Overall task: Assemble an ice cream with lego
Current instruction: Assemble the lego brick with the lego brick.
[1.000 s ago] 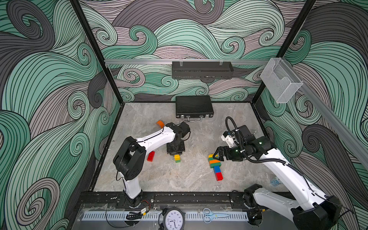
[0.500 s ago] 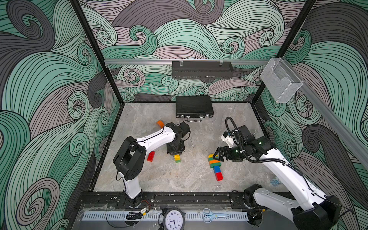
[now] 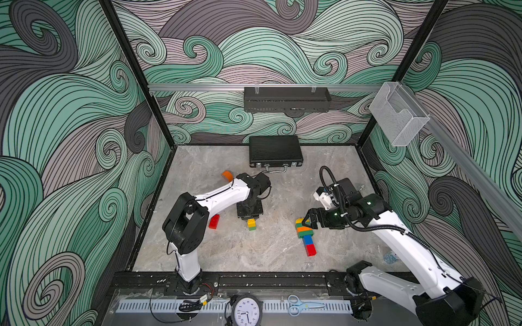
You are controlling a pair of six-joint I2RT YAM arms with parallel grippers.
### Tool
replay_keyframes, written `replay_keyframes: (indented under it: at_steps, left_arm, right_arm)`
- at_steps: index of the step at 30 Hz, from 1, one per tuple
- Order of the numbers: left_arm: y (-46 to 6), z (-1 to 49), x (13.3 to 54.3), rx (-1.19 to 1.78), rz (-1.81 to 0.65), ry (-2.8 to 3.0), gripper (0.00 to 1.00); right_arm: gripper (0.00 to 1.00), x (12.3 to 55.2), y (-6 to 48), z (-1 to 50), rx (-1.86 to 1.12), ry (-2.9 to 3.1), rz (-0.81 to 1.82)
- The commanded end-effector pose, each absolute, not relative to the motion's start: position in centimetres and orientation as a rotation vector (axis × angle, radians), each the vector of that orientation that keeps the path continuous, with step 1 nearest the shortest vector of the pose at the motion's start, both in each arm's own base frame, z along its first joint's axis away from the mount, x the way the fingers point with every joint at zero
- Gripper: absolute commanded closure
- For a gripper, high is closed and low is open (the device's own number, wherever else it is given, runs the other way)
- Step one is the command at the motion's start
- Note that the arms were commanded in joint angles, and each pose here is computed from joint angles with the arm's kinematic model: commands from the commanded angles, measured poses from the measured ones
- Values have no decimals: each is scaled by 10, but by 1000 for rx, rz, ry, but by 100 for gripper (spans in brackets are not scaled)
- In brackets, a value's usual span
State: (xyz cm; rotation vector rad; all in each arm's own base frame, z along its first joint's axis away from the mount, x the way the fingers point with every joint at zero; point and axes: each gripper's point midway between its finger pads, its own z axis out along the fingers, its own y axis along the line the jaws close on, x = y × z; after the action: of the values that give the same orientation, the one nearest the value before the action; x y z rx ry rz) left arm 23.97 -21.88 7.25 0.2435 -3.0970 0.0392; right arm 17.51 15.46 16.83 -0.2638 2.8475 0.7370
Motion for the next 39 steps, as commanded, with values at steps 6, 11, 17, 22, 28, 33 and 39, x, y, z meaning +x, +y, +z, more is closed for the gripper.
replay_keyframes:
  at_steps: [6, 11, 17, 22, 28, 33, 39]
  left_arm:
    - [-219, 59, 229, 269, -60, -3078, 100]
    - [-221, 58, 228, 250, -72, -3079, 100]
    - [-214, 55, 224, 111, -133, -3075, 100]
    - [-209, 56, 221, 53, -196, -3084, 100]
    - [-225, 44, 216, -11, -66, -3080, 100]
    - [-217, 39, 212, -66, -131, -3054, 100]
    - [-222, 23, 209, -5, -87, -3042, 100]
  right_arm:
    - [1, 169, 151, 167, -266, 2850, 735]
    - [1, 169, 151, 167, -270, 2848, 739]
    - [1, 167, 148, 168, -285, 2851, 721]
    - [1, 166, 148, 167, -288, 2854, 715]
    - [1, 168, 148, 170, -283, 2846, 718]
    - [1, 168, 148, 170, -285, 2854, 711]
    - [1, 172, 148, 171, -288, 2851, 699]
